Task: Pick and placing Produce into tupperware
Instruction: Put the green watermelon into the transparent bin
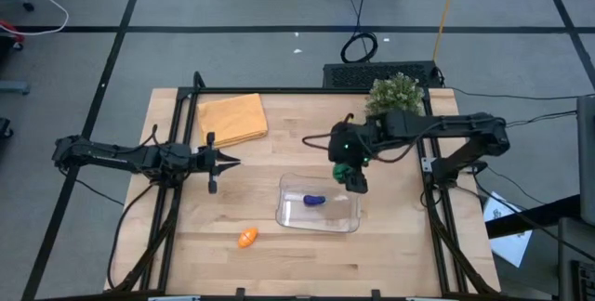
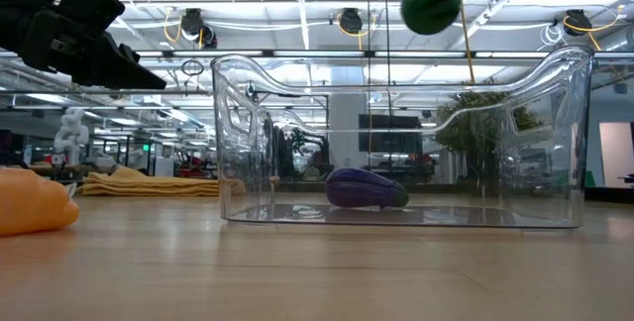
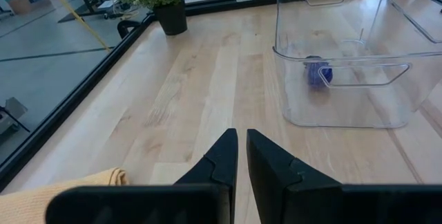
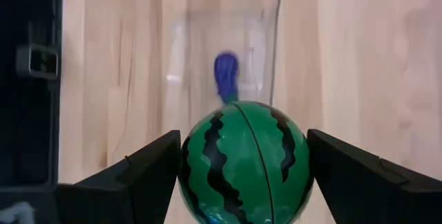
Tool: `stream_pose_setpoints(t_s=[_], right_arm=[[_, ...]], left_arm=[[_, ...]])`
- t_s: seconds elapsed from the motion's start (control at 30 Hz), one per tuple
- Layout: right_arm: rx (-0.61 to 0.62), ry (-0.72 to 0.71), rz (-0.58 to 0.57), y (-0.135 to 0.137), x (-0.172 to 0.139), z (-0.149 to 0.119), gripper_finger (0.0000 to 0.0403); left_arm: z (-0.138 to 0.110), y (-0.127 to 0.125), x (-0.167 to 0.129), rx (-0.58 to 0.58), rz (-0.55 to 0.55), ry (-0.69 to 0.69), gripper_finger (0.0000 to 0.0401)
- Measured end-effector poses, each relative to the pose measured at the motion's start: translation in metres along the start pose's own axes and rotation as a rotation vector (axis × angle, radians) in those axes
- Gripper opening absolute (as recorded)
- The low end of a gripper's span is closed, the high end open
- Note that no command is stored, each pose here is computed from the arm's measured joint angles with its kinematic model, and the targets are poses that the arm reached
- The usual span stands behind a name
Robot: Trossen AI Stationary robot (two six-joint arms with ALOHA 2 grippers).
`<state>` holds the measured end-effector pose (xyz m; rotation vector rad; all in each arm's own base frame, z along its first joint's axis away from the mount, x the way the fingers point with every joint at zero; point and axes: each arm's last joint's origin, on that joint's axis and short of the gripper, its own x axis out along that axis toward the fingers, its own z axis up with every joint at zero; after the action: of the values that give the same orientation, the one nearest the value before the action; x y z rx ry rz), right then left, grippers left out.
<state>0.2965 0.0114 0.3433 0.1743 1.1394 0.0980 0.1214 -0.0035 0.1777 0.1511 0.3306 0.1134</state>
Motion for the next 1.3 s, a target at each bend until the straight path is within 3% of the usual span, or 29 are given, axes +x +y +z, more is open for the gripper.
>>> stream_pose_setpoints(t_s=[0.23, 0.93, 1.3], right_arm=[[0.01, 0.038, -0.076, 0.003, 0.005, -0.002, 0.0289], [-0.068, -0.055, -0.042, 0.021, 0.009, 0.006, 0.0288], [-0.109, 0.061, -0.059, 0.035, 0.054, 0.011, 0.0288]], left_arm=[[0.0, 0.0, 0.0, 0.001, 0.0, 0.001, 0.0037], [0.0, 0.0, 0.0, 0.002, 0.0, 0.001, 0.0037], [0.0, 0.0, 0.0, 0.004, 0.0, 0.001, 0.0037]])
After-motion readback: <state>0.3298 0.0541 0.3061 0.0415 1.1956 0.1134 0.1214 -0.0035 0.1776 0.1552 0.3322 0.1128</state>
